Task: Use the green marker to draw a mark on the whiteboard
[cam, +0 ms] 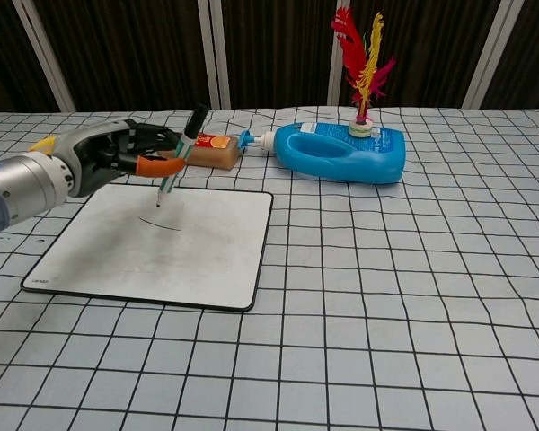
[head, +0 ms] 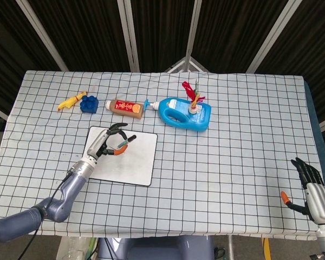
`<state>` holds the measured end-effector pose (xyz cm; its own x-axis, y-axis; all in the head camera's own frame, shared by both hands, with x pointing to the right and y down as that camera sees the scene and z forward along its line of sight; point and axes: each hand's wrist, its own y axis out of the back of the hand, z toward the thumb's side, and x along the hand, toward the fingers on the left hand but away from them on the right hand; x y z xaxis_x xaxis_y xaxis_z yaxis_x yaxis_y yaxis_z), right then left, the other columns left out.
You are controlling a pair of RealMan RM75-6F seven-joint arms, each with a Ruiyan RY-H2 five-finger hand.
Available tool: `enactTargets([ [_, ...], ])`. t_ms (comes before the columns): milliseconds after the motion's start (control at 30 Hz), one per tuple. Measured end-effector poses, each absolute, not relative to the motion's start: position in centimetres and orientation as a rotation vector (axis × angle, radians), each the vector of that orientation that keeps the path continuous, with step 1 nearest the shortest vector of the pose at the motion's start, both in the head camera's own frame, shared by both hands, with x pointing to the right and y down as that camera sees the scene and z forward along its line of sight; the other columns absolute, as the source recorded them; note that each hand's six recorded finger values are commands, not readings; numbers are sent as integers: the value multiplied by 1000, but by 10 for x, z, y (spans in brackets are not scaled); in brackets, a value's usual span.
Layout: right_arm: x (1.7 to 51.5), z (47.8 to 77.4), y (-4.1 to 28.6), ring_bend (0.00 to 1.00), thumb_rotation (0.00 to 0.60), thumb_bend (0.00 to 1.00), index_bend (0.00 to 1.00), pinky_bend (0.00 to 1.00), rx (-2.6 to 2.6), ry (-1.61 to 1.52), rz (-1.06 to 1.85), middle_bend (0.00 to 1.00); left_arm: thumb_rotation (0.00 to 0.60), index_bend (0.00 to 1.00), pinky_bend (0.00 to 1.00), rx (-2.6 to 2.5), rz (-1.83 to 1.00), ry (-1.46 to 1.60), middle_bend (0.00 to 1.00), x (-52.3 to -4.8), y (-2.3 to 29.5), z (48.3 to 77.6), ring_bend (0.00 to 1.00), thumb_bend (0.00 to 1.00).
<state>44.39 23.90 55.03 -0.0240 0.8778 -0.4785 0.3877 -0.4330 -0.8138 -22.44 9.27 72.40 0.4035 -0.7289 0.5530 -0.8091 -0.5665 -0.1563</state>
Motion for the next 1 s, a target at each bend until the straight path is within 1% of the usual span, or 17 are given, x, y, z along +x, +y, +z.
enactTargets([
  [400, 446, 550, 239, 0, 600, 354, 0, 0, -1812, -1328, 1463, 0, 600, 681, 0, 2502, 916, -1351, 132, -201, 103, 740, 0, 528],
  [1000, 446, 549, 239, 0, 600, 354, 0, 0, -1810, -1329, 1464, 0, 600, 681, 0, 2508, 935, -1330, 132, -193, 105, 745, 0, 529],
])
